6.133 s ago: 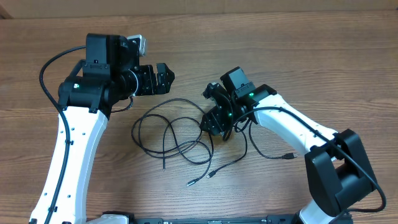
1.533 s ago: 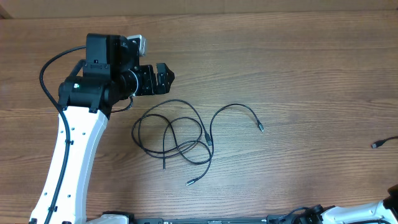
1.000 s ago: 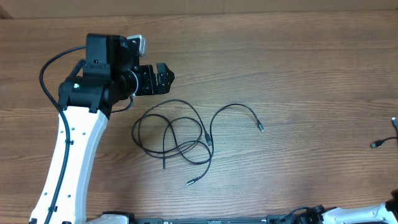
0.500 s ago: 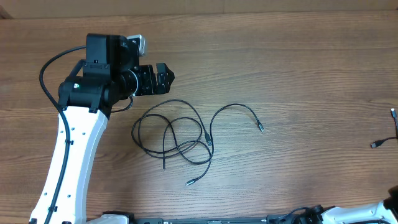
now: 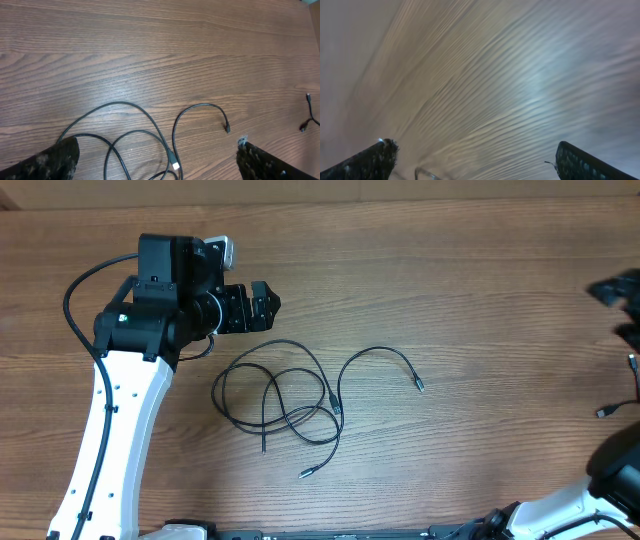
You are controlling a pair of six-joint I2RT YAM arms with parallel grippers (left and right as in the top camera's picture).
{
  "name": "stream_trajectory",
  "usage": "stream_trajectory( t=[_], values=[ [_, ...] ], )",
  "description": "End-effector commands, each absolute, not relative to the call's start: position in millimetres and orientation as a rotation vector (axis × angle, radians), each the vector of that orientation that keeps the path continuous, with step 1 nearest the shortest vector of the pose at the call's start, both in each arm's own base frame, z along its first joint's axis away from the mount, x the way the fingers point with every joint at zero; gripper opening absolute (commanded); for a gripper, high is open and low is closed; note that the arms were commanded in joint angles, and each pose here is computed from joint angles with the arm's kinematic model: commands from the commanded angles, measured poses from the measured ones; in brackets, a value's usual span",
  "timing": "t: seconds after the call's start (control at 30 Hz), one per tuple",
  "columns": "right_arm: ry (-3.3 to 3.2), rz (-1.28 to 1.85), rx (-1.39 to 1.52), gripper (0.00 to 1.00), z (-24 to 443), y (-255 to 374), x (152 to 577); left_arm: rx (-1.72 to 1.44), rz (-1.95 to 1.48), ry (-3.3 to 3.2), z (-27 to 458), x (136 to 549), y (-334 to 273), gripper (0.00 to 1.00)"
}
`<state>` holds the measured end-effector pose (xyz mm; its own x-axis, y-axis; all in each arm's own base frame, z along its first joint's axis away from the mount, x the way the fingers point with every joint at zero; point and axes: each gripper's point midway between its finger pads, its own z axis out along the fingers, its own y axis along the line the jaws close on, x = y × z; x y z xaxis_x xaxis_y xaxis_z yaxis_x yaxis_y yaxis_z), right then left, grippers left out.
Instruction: Untangle cables
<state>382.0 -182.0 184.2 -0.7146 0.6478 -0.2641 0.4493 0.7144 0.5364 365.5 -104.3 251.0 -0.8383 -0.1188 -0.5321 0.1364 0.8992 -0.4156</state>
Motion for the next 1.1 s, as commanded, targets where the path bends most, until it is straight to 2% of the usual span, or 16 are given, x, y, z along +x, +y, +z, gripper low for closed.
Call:
stream_trajectory(
  t=[0.0, 0.23, 0.5, 0.67, 0.87, 1.07],
  values=[
    [2.586, 0.660, 0.696, 1.00, 179.5, -130.9, 393.3, 0.020, -0.590, 2.491, 251.0, 368.5, -102.5, 1.00],
    [2.777, 0.775, 0.367, 1.00, 175.5, -10.0, 397.8, 0.021, -0.590, 2.491, 251.1, 368.5, -102.6, 1.00],
    [2.877, 0.822, -0.086, 1.00, 174.4, 115.6, 380.8, 0.010, -0.549, 2.477, 251.9, 373.2, -97.7, 1.00],
    [2.922, 0.772, -0.219, 1.00, 169.7, 158.5, 364.9, 0.061, -0.434, 2.551, 237.8, 361.1, -84.9, 1.00],
    [2.996, 0.782, -0.243, 1.00, 157.8, 196.5, 340.2, -0.033, 0.120, 2.652, 219.3, 345.6, -13.8, 1.00],
    [3.041, 0.817, -0.294, 1.00, 126.8, 231.4, 315.3, -0.065, 0.194, 2.650, 219.8, 344.5, -0.6, 1.00]
  ],
)
